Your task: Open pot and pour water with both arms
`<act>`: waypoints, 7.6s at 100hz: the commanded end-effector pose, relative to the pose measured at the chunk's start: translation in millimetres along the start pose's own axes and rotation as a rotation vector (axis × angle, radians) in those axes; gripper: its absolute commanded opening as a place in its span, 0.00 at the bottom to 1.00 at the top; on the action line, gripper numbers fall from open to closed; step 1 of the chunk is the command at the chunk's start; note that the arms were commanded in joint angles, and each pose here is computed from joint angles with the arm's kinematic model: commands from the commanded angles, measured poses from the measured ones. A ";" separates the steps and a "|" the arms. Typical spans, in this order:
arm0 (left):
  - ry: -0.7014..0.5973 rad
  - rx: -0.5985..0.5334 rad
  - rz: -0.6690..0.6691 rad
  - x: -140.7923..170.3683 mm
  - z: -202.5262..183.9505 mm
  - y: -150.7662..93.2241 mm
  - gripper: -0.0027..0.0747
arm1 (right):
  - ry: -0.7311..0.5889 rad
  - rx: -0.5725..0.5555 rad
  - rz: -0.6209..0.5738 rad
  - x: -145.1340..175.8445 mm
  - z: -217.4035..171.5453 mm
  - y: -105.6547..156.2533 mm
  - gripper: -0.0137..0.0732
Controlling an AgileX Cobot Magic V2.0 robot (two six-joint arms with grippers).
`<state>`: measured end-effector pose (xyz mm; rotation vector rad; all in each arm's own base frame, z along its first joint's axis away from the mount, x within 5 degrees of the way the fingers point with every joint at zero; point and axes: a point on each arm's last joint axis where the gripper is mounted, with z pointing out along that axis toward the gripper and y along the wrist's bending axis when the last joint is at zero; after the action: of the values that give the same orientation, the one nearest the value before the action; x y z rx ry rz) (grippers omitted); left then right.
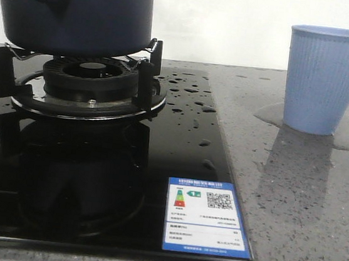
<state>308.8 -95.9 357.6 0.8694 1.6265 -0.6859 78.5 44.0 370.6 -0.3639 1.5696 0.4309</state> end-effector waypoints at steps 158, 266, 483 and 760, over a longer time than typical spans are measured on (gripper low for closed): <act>-0.396 0.026 0.211 -113.7 -93.7 -89.5 0.31 | 0.209 0.241 -0.093 65.7 108.7 -37.4 0.88; -0.395 0.055 0.217 -113.4 -93.6 -92.3 0.31 | 0.157 0.351 0.013 96.8 155.2 -50.4 0.82; -0.491 -0.175 0.062 -131.9 -128.4 -102.5 0.31 | 0.082 -0.094 -0.773 -85.5 277.7 61.6 0.57; -0.321 -0.127 0.098 -103.0 -98.3 -99.8 0.31 | 0.146 0.137 -0.284 25.5 149.1 -58.2 0.57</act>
<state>185.2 -91.5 469.0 0.7690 1.3489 -0.5659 247.6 71.8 343.1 -0.4878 1.7323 -0.0036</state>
